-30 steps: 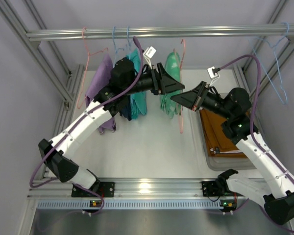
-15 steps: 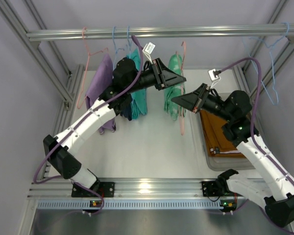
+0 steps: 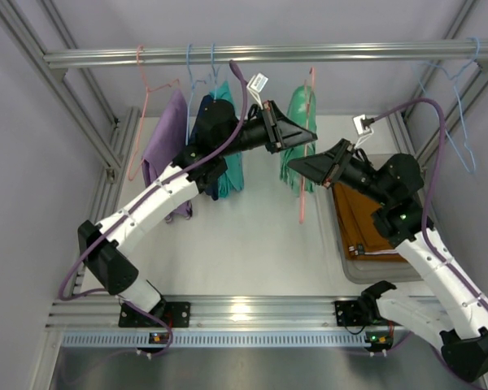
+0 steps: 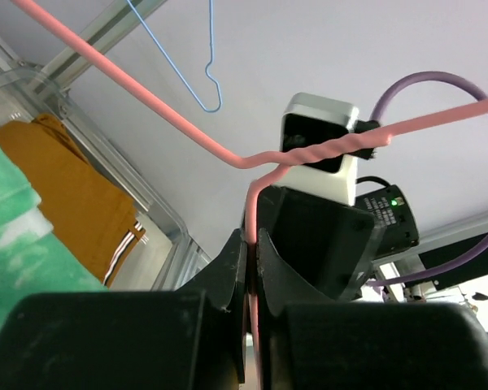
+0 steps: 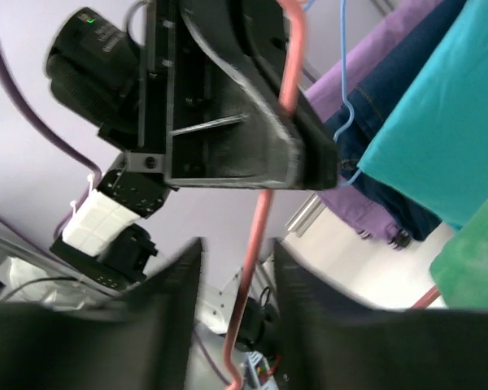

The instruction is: Remove the trousers from the hanger

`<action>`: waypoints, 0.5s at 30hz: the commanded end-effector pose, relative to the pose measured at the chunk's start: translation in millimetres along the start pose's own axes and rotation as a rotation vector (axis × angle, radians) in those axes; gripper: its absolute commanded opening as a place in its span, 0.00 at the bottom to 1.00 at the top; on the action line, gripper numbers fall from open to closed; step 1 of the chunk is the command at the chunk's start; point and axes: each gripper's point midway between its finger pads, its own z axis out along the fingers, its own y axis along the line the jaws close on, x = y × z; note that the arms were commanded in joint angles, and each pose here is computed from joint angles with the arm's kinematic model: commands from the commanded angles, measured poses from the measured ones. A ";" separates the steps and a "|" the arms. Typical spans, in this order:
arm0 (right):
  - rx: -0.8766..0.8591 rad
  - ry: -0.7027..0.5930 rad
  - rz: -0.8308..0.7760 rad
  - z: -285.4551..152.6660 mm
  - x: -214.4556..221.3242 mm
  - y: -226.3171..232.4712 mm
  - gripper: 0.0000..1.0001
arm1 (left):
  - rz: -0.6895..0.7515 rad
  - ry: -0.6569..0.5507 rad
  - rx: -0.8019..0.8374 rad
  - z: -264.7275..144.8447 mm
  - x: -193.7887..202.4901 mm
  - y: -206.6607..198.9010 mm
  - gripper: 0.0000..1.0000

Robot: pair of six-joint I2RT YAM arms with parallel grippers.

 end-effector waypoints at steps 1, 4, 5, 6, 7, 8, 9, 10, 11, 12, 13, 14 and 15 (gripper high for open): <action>-0.109 -0.135 -0.224 -18.8 -30.4 47.2 0.46 | 0.106 -0.047 0.115 -5.9 -22.7 -42.5 0.00; 0.038 -0.160 -0.320 -29.4 -39.0 26.6 0.76 | 0.156 -0.044 0.127 -13.0 -26.2 -54.9 0.00; 0.084 -0.211 -0.357 -40.2 -49.3 25.6 0.82 | 0.181 -0.040 0.134 -15.2 -26.2 -58.1 0.00; 0.103 -0.233 -0.391 -45.8 -54.2 26.2 0.87 | 0.197 -0.042 0.145 -17.4 -28.1 -65.1 0.00; 0.140 -0.234 -0.433 -51.6 -54.7 20.7 0.97 | 0.208 -0.041 0.147 -19.8 -28.4 -68.9 0.00; 0.178 -0.252 -0.451 -61.5 -55.7 19.1 0.99 | 0.217 -0.036 0.146 -21.2 -27.7 -70.3 0.00; 0.202 -0.253 -0.468 -65.3 -55.1 15.3 1.00 | 0.222 -0.041 0.146 -22.4 -29.7 -73.7 0.00; 0.230 -0.247 -0.503 -69.3 -53.1 9.0 1.00 | 0.222 -0.047 0.144 -24.1 -30.8 -75.9 0.00; 0.270 -0.250 -0.513 -76.5 -51.4 3.0 1.00 | 0.217 -0.050 0.146 -24.7 -31.5 -77.8 0.00; 0.291 -0.239 -0.558 -80.0 -49.1 -3.0 0.99 | 0.214 -0.055 0.148 -24.8 -32.5 -78.9 0.00; 0.319 -0.223 -0.573 -82.6 -43.4 -14.5 1.00 | 0.213 -0.062 0.155 -25.4 -34.6 -82.6 0.00; 0.325 -0.218 -0.595 -87.1 -39.5 -16.6 1.00 | 0.207 -0.064 0.160 -25.1 -35.6 -84.6 0.00; 0.325 -0.193 -0.616 -88.5 -33.1 -21.3 0.99 | 0.210 -0.071 0.166 -25.1 -37.5 -87.0 0.00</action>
